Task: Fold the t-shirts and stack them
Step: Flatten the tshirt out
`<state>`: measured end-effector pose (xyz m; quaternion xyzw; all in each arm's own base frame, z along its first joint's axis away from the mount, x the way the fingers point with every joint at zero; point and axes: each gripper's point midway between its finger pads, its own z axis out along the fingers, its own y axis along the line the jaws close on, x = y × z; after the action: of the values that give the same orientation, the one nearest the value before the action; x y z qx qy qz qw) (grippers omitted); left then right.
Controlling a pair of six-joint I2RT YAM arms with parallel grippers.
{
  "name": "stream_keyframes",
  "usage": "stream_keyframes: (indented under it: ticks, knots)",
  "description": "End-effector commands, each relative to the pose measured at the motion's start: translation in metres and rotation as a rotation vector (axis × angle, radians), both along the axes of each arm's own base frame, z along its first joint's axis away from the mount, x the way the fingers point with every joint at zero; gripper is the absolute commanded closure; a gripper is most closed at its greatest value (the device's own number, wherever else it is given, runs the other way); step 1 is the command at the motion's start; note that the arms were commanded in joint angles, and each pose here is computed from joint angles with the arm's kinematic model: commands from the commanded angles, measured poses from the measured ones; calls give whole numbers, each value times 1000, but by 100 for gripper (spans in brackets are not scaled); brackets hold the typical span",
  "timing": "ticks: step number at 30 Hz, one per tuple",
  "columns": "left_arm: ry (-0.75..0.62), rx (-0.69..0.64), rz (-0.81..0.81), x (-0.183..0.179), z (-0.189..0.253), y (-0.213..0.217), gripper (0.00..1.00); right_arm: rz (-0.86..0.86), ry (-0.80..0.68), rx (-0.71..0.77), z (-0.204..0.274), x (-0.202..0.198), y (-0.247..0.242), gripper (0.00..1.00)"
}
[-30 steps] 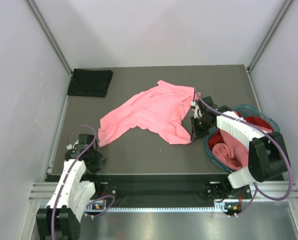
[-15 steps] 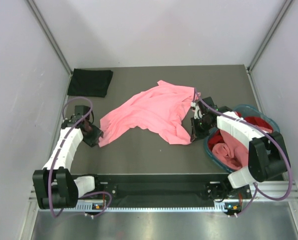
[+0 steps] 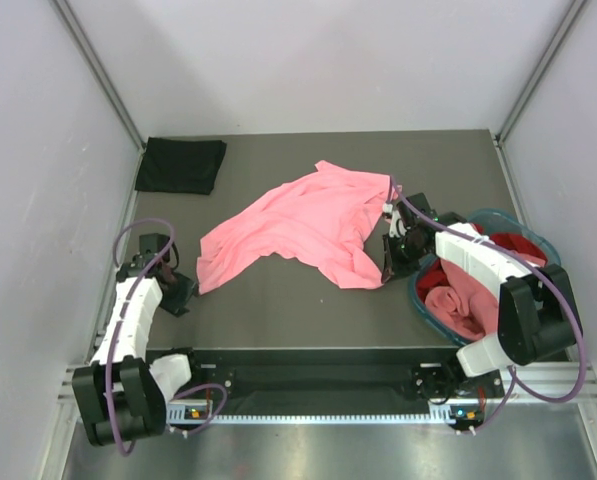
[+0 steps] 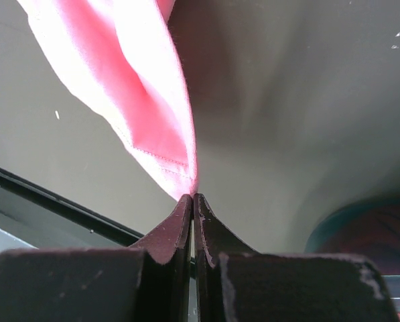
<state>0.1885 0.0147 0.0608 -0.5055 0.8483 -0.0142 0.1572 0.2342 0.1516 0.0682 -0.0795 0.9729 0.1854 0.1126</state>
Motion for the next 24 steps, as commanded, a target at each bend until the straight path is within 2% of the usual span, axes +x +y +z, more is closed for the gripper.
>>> stream_keyframes:
  ticks: [1, 6, 10, 13, 24]
  knots:
    - [-46, 14, -2, 8, 10, 1, 53, 6, -74, 28, 20, 12, 1, 100]
    - [-66, 14, -99, 18, 19, -17, 53, 7, -56, 24, 13, 9, -1, 100]
    - [-109, 10, -262, 40, 40, -54, 53, 8, -57, 26, 14, 10, -1, 100]
    - [-132, 5, -342, 42, 48, -73, 53, 2, -54, 29, 14, 11, 0, 100]
    - [-176, 6, -331, 22, 44, -67, 53, -27, -49, 47, 17, 9, 2, 100]
